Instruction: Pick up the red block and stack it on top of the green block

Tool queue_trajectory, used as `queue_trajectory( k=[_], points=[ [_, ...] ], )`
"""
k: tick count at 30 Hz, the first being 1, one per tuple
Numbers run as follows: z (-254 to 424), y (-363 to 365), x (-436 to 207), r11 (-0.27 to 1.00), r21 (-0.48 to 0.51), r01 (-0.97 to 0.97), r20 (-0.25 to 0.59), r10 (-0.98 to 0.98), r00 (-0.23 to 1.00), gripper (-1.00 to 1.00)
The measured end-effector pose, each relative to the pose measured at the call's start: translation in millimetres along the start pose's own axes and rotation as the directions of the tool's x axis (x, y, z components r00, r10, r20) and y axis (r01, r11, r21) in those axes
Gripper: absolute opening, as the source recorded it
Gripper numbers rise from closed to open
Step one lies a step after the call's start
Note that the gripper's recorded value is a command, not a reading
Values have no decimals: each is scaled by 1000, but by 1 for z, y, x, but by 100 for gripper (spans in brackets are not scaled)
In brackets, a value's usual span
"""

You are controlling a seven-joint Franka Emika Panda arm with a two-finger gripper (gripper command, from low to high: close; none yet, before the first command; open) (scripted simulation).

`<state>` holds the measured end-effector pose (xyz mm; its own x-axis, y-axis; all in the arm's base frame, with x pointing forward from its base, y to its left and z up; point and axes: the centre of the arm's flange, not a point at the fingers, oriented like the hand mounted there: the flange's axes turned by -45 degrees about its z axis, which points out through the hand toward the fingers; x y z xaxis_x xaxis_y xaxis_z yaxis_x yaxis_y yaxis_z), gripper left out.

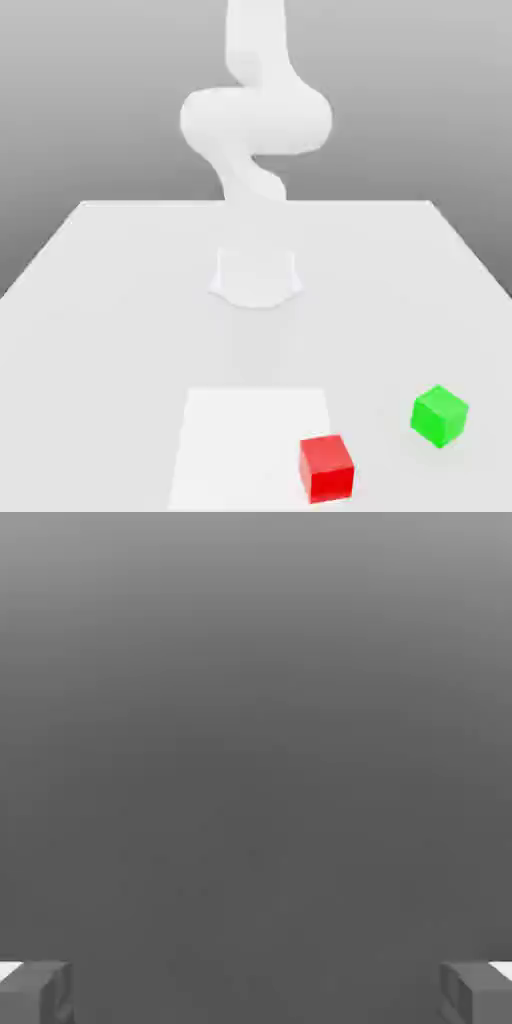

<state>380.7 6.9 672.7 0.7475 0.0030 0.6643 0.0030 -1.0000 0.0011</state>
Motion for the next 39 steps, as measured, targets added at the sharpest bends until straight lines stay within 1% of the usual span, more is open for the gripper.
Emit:
queue_trajectory(
  k=[5, 10, 16, 22, 25, 29, 30, 36, 39],
  points=[
    [103, -15, -15, 999, 8, 37, 150, -38, 988, 0],
    [196, -31, -49, 997, 26, 73, 291, -77, 954, 0],
    [295, -49, -114, 992, 61, 110, 449, -126, 885, 0],
    [373, -69, -199, 984, 109, 140, 591, -178, 787, 0],
    [404, -73, -242, 981, 128, 145, 642, -193, 742, 0],
    [442, -74, -279, 981, 131, 146, 651, -196, 734, 0],
    [448, -74, -285, 981, 131, 146, 651, -196, 733, -100],
    [451, -74, -288, 981, 131, 146, 651, -196, 733, -100],
    [434, -75, -271, 981, 131, 145, 651, -196, 733, -100]
  ],
)
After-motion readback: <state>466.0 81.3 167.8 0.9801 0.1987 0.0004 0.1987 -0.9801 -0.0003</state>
